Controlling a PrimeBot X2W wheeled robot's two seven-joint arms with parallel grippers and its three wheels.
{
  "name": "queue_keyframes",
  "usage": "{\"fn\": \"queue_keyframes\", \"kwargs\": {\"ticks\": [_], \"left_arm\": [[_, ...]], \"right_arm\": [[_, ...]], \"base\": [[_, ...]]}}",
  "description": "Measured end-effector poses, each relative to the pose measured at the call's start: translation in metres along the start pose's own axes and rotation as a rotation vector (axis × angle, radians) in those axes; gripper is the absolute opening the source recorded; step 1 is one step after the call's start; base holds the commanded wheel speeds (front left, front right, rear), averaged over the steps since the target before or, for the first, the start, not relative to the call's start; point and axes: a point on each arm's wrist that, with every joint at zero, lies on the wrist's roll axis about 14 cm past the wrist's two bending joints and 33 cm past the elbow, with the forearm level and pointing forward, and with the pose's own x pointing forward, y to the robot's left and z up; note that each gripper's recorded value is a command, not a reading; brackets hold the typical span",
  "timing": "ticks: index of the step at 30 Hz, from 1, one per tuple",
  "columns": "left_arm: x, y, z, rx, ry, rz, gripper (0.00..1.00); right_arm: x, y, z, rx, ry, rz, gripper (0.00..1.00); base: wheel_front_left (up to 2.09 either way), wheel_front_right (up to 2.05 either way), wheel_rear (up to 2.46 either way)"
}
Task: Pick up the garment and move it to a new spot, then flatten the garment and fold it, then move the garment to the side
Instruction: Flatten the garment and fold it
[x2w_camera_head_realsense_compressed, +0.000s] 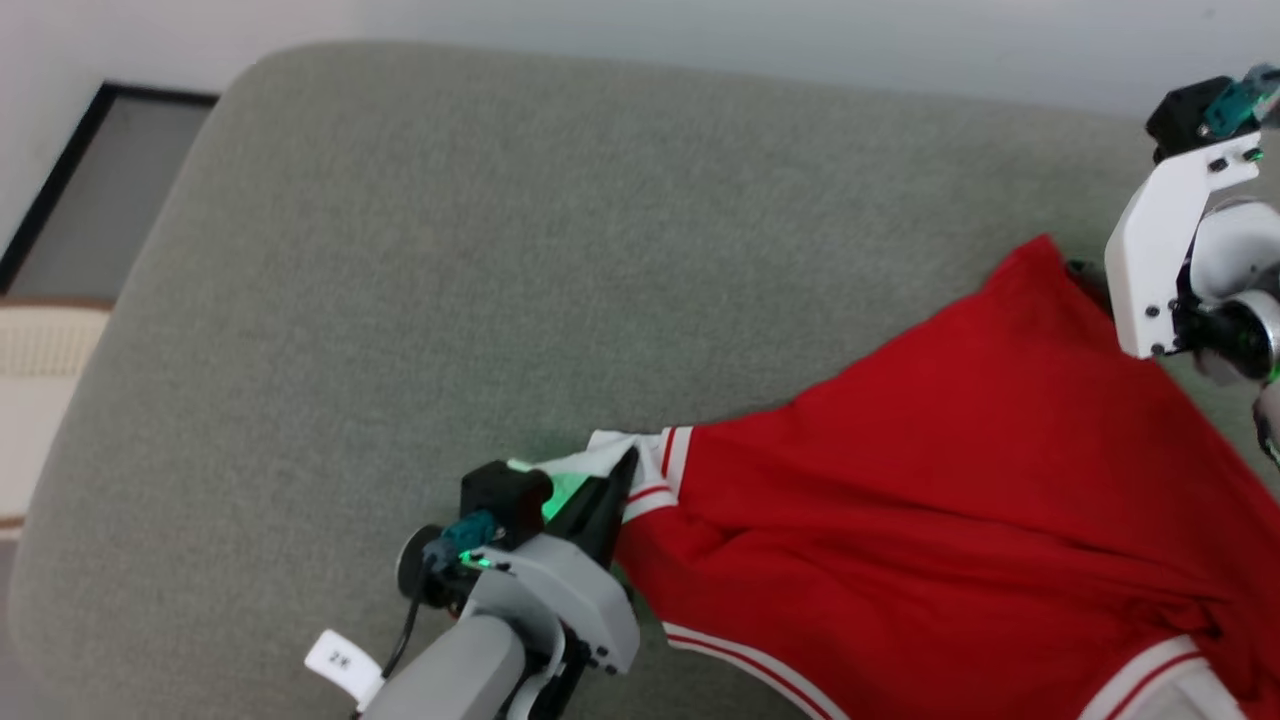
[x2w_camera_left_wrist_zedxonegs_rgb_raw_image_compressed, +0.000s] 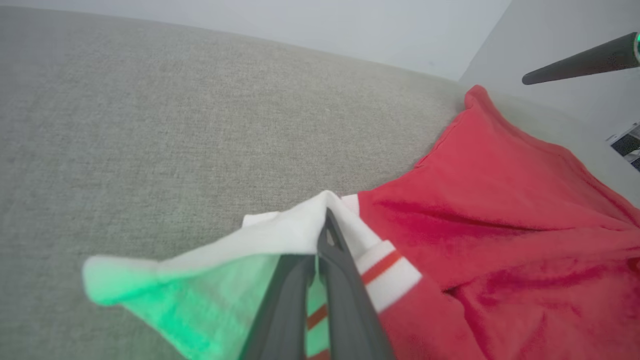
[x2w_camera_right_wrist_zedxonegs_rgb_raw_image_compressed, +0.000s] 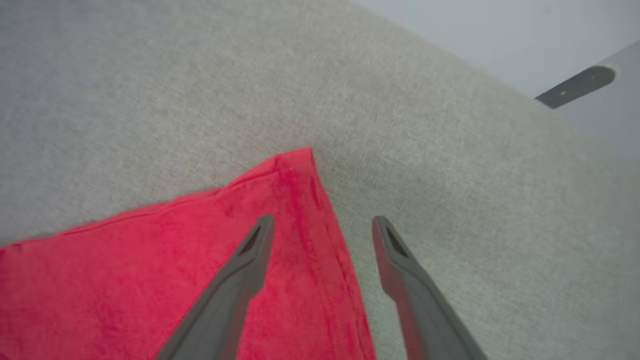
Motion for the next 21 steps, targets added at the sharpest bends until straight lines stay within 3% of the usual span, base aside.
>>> {"fn": "queue_keyframes", "kwargs": {"ticks": [13,14,15,16,21], "left_arm": [[0.014,0.020,-0.018,-0.026,0.040,0.050,0.00],[0.014,0.023,-0.019,-0.026,0.044,0.060,0.00],[0.013,0.025,-0.020,-0.028,0.046,0.064,0.00],[0.013,0.027,-0.021,-0.026,0.048,0.069,0.00],[0.006,0.034,-0.022,-0.029,0.050,0.095,0.00]], "right_arm": [[0.075,0.010,-0.029,0.130,0.247,0.033,1.00],[0.078,0.011,-0.030,0.127,0.263,0.033,0.81],[0.080,0.013,-0.030,0.122,0.278,0.033,0.25],[0.081,0.014,-0.029,0.121,0.283,0.032,0.00],[0.079,0.029,-0.022,0.110,0.258,0.050,0.00]], "base": [[0.00,0.00,0.00],[0.00,0.00,0.00],[0.00,0.00,0.00],[0.00,0.00,0.00],[0.00,0.00,0.00]]}}
